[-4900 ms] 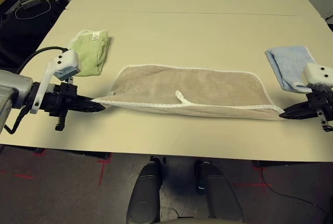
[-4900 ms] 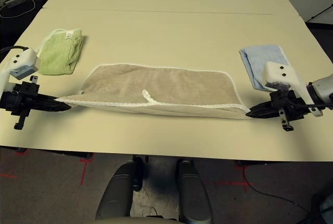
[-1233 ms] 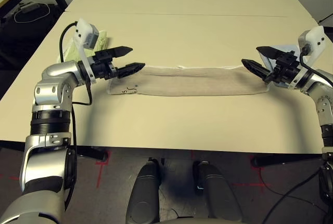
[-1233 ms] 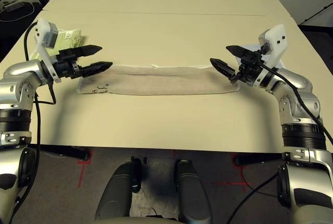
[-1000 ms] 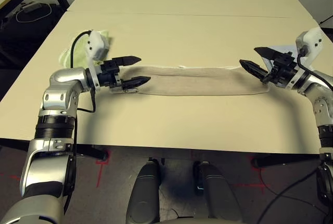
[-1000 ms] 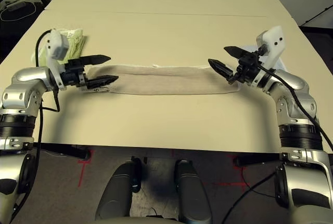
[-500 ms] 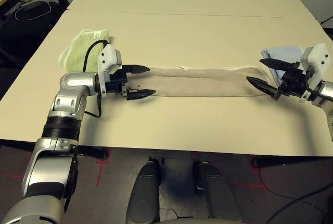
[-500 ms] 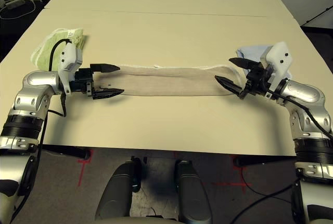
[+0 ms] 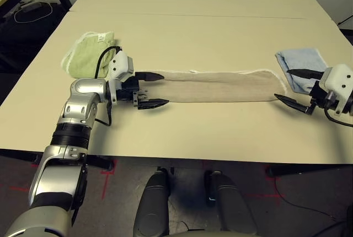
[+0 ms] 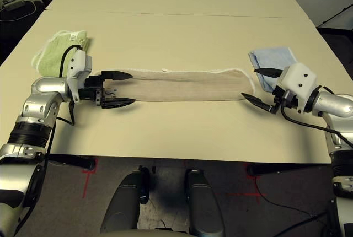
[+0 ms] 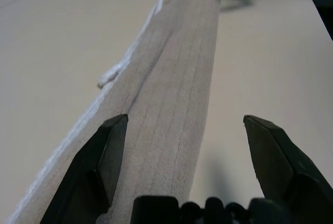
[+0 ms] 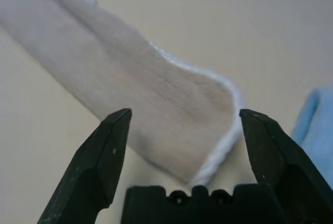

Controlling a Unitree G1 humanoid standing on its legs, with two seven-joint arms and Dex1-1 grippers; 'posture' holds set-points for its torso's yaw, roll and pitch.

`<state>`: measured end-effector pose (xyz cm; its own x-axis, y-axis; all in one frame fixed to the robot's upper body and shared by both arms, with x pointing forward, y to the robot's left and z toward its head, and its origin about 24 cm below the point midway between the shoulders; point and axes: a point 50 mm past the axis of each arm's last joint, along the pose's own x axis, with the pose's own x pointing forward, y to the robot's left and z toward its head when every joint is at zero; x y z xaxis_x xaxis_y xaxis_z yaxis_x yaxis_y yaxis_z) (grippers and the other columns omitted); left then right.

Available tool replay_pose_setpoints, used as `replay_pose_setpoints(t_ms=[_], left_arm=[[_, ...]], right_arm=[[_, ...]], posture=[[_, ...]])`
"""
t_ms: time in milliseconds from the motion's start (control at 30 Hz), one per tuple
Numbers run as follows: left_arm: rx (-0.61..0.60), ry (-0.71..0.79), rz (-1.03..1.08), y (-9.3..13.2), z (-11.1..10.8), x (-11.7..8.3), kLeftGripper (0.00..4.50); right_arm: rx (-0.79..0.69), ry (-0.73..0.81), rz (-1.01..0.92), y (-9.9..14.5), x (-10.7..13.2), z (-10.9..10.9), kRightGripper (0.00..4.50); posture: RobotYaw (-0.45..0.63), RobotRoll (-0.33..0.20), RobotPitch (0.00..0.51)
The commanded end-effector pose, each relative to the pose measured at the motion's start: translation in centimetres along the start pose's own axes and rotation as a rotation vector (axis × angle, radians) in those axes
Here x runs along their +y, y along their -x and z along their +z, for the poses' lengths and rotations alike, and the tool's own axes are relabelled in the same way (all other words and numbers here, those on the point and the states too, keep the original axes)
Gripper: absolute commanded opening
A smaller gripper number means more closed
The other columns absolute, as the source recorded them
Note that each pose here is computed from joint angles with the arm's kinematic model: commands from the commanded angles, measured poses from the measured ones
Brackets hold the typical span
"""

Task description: Fold the towel and set it aside.

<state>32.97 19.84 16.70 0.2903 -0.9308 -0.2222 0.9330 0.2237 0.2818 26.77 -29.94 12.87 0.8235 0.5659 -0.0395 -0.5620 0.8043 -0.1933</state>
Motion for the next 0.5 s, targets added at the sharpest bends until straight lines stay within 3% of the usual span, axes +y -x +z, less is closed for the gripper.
replay_pose_setpoints(t_ms=[33, 267, 500], left_arm=[[-0.001, 0.006, -0.011, -0.2, 0.1, -0.2, 4.50], [0.002, 0.015, -0.022, -0.3, 0.1, -0.3, 4.50], [-0.010, 0.031, -0.032, -0.7, 0.3, -0.6, 4.50]], right_arm=[[-0.069, -0.257, -0.067, 0.9, 1.3, 0.5, 4.47], [-0.056, -0.555, -0.168, 2.4, 2.5, 0.3, 4.47], [0.066, -0.772, -0.179, 3.4, 3.5, -1.2, 4.47]], posture=[[-0.03, 0.000, 0.191], [-0.04, 0.000, 0.197], [-0.04, 0.000, 0.201]])
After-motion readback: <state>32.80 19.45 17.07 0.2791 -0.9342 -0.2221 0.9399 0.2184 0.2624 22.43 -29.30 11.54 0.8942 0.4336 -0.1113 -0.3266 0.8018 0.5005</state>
